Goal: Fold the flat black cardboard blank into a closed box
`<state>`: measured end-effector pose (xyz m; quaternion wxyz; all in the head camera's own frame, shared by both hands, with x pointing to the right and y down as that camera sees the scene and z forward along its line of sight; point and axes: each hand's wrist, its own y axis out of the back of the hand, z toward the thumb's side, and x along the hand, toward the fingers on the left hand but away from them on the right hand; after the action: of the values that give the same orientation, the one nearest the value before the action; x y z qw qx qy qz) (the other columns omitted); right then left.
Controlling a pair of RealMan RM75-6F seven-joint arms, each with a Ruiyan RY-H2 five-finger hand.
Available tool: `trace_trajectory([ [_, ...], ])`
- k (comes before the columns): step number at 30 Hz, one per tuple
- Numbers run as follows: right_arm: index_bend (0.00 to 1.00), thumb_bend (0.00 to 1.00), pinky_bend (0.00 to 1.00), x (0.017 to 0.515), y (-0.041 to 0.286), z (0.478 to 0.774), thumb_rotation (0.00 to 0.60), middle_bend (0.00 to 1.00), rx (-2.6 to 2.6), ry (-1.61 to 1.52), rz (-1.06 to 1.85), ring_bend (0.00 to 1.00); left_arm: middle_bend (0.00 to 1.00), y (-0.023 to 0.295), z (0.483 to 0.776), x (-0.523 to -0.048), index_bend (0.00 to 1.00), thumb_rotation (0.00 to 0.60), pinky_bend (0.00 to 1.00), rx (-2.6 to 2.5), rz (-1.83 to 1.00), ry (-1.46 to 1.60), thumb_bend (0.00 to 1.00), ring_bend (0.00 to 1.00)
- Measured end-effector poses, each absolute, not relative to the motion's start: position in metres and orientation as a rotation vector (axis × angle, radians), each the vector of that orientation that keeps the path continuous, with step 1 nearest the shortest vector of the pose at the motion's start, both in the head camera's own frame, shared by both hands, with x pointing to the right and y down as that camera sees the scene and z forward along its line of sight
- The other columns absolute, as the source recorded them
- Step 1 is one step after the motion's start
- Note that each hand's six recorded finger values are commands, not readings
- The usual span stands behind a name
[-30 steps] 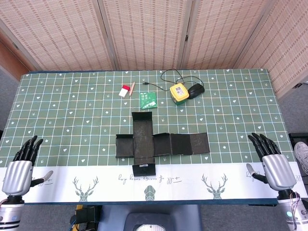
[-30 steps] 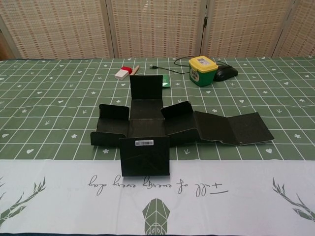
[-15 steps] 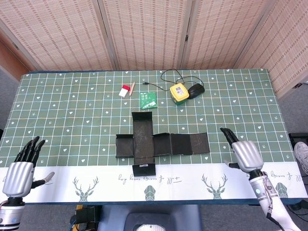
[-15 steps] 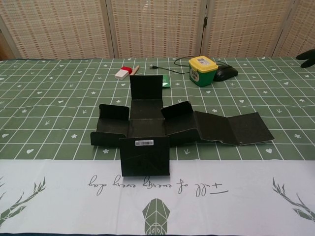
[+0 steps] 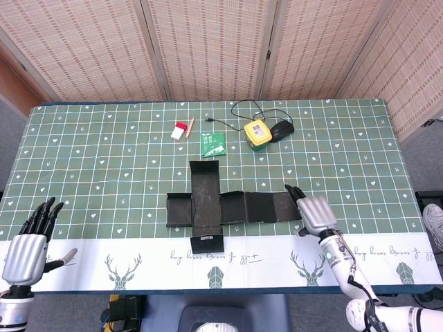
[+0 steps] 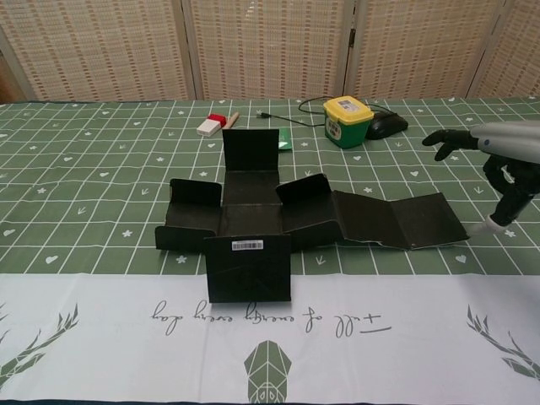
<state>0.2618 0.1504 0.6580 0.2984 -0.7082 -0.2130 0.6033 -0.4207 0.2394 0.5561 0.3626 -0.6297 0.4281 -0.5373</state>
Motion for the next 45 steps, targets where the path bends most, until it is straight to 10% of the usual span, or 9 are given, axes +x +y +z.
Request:
trace_trajectory([
  [45,0.04,0.05,0.86,0.150,0.130,0.735,0.600,0.11,-1.677,-0.173,1.797,0.73,0.00,0.243,0.557,-0.431,0.03,0.600,0.19,-1.623,-1.384,1.121,0.04,0.04],
])
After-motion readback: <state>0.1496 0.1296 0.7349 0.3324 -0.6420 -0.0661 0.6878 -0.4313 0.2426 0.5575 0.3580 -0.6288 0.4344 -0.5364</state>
